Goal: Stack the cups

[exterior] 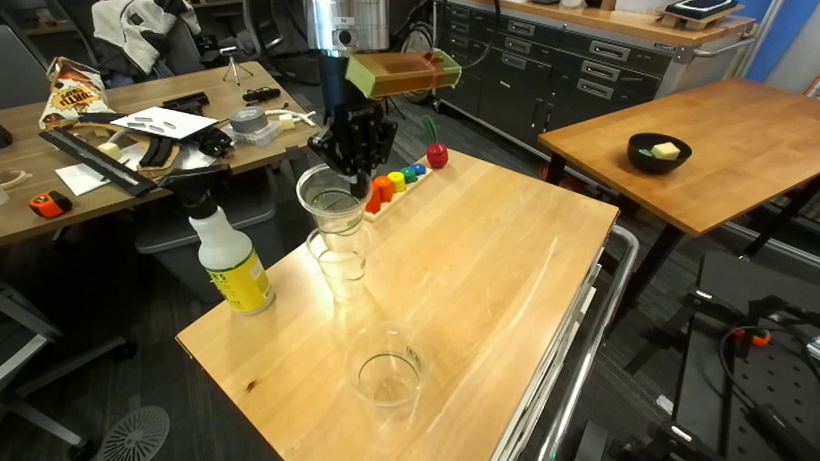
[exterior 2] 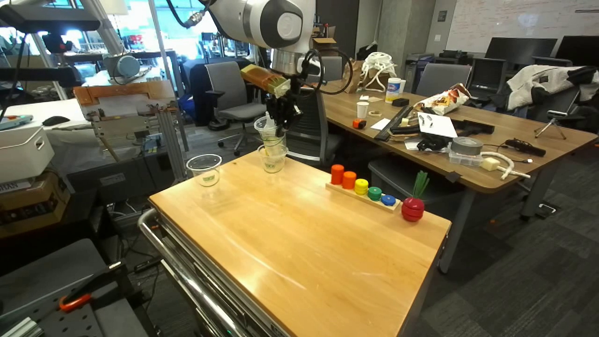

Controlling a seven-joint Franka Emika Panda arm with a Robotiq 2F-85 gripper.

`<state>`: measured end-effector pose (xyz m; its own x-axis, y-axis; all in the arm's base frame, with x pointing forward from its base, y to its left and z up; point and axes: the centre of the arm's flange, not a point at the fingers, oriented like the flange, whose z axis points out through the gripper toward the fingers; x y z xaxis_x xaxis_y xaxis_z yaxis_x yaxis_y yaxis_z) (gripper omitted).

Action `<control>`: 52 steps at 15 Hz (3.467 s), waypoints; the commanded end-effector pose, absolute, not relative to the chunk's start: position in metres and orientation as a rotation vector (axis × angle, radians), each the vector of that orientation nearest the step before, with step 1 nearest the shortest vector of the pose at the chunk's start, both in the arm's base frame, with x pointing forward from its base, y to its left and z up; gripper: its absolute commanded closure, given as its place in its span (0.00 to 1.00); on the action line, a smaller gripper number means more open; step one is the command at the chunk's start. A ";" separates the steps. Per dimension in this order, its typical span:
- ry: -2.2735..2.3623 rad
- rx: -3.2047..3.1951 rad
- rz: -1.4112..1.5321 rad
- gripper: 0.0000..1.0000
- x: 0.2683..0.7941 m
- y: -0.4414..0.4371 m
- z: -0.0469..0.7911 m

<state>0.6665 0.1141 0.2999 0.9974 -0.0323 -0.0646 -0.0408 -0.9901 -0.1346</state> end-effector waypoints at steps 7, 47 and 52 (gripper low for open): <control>0.030 -2.975 0.252 0.61 0.671 0.116 0.278; 0.060 -2.995 0.301 0.57 0.696 0.119 0.219; 0.053 -2.981 0.315 0.94 0.691 0.121 0.215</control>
<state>0.6835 0.1169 0.2113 0.9788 -0.0164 -0.2042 -0.0414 -0.9921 -0.1185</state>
